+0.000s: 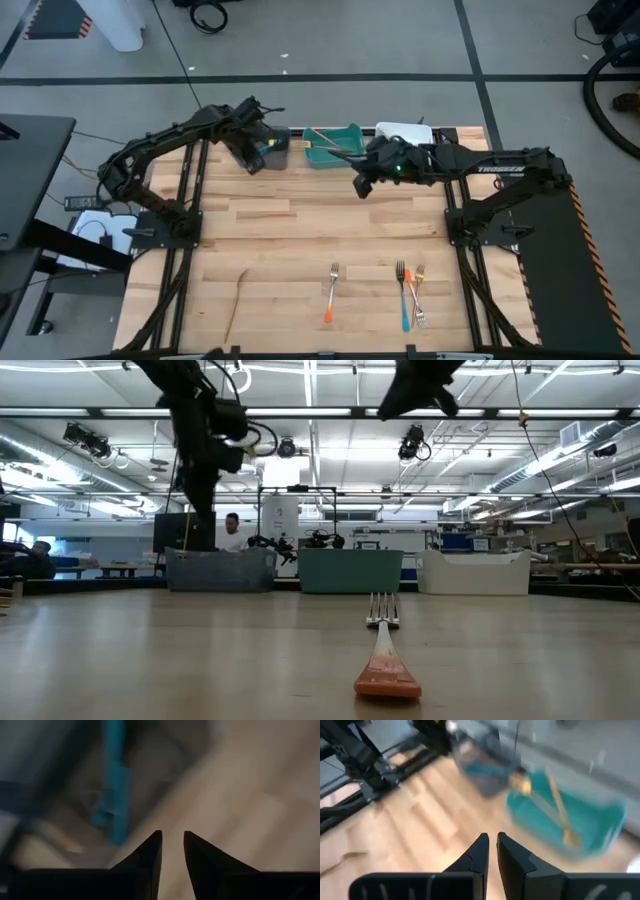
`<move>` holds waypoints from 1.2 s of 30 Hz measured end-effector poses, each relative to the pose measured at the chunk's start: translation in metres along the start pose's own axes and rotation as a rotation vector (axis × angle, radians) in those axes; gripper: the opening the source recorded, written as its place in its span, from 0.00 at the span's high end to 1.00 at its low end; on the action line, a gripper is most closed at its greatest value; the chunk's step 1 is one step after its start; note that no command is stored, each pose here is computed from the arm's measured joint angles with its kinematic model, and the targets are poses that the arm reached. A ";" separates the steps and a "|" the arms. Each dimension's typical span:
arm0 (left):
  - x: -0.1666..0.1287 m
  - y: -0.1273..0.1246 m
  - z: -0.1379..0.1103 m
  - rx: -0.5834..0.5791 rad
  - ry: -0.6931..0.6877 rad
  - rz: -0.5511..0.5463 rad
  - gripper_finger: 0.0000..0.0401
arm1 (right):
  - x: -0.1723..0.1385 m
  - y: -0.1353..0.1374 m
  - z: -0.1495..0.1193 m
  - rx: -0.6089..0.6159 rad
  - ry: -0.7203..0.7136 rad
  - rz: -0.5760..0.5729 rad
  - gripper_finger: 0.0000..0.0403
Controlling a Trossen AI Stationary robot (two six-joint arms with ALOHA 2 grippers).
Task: Sort silverware by color (type)
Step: Put the orange fork into the white bin
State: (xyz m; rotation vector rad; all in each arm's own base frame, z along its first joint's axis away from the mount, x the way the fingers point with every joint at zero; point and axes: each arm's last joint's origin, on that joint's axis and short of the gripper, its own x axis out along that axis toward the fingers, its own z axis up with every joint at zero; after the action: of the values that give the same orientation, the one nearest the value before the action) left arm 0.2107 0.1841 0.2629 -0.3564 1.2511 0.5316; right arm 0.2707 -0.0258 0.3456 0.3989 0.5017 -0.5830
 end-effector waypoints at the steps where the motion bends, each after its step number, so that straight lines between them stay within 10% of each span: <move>1: -0.005 -0.006 -0.003 -0.004 -0.003 -0.049 0.78 | -0.003 0.001 -0.005 0.050 0.037 -0.001 0.89; 19: -0.046 -0.125 -0.028 0.210 -0.115 -0.289 0.78 | -0.030 0.060 -0.155 0.659 0.777 -0.149 0.89; 36: -0.061 -0.185 -0.037 0.108 -0.234 -0.445 0.78 | -0.032 0.091 -0.261 0.430 0.974 -0.387 0.89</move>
State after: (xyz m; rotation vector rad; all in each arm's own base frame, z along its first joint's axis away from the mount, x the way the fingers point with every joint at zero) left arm 0.2719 0.0006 0.3049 -0.4522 0.9318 0.1187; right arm 0.2162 0.1848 0.1719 1.0210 1.4169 -0.8596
